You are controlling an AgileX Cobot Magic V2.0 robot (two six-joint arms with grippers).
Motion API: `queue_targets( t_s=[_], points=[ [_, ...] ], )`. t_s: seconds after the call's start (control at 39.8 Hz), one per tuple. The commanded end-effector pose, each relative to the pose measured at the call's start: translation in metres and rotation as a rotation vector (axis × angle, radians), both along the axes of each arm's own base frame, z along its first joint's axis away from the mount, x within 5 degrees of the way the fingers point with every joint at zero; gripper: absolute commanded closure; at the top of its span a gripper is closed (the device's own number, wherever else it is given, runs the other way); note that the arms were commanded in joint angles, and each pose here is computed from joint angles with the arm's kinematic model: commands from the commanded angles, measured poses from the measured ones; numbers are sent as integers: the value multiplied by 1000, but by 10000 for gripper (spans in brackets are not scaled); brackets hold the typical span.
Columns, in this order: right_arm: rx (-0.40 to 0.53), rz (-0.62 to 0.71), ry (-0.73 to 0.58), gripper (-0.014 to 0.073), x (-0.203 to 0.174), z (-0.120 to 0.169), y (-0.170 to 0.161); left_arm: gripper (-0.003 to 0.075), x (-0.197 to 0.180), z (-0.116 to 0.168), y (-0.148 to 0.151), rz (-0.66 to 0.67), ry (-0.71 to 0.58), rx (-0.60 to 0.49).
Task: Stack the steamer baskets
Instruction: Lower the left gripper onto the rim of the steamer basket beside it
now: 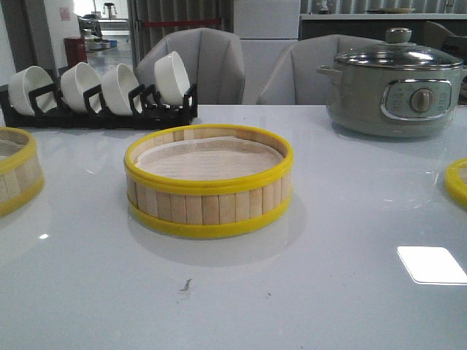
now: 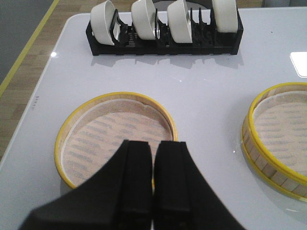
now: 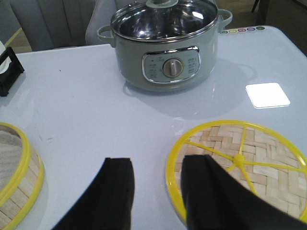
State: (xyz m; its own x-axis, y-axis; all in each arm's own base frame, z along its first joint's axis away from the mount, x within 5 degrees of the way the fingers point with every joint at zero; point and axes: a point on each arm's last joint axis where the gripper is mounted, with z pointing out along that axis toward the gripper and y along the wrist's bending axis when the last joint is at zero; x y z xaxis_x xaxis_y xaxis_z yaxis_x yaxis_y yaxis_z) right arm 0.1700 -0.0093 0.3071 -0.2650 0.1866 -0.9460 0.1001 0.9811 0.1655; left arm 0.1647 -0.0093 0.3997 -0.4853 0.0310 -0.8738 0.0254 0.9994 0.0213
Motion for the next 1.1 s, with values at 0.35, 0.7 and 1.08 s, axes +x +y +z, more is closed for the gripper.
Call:
queue_targets(
  t_s=[0.35, 0.7, 1.08],
  points=[
    [-40, -2, -163, 216, 3, 24, -1, 338, 41, -8, -17, -61, 22, -93],
    [-37, -1, -122, 216, 3, 21, -1, 338, 113, -71, -46, -126, 203, -62],
    [-31, 2, -33, 233, 2, 19, -1, 338, 175, -117, -57, -124, 304, -17]
  ],
)
